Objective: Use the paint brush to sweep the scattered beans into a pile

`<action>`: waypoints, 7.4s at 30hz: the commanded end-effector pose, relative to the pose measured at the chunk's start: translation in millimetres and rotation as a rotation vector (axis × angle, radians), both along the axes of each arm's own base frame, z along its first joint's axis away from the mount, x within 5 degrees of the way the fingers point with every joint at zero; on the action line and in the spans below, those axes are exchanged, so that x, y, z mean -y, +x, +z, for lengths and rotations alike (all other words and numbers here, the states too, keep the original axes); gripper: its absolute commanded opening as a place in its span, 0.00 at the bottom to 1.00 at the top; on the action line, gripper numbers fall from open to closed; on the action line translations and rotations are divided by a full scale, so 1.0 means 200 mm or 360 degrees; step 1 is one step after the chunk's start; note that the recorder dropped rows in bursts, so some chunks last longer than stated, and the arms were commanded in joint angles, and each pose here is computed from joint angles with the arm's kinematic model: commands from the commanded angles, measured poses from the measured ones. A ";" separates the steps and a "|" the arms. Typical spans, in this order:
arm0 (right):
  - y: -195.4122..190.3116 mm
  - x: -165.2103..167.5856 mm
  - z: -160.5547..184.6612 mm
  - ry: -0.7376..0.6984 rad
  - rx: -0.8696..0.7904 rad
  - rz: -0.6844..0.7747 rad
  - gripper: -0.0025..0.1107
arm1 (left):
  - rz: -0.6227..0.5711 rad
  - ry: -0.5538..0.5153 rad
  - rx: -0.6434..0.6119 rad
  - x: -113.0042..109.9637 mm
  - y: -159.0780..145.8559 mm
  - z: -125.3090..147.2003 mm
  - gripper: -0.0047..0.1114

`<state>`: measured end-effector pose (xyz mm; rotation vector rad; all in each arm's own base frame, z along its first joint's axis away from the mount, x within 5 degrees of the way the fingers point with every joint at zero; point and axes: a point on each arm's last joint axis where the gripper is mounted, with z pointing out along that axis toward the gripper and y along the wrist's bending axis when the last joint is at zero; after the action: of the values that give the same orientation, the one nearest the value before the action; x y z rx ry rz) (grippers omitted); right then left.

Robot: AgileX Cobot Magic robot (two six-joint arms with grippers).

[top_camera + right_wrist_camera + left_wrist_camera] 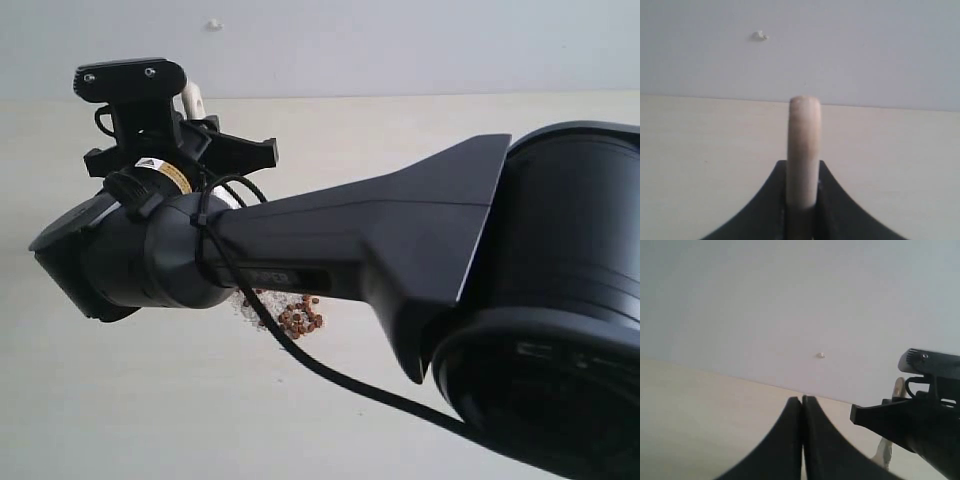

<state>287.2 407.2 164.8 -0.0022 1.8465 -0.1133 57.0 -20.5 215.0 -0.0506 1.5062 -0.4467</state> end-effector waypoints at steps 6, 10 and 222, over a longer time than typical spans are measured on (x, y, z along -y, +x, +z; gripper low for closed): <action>0.00 0.01 -0.02 -0.0111 -0.0042 -0.0026 0.02 | -0.0014 -0.0008 0.0006 0.00 0.00 0.00 0.04; 0.00 0.02 -0.02 -0.0115 -0.0040 -0.0049 0.02 | -0.0014 -0.0008 0.0006 0.00 0.00 0.00 0.04; 0.28 1.68 0.20 0.0626 -0.0724 0.0624 0.19 | -0.0013 -0.0001 0.0008 0.00 0.00 0.00 0.04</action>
<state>349.9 80.2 192.3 -0.1980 2.2791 0.6698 57.0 -20.5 215.0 -0.0477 1.5061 -0.4437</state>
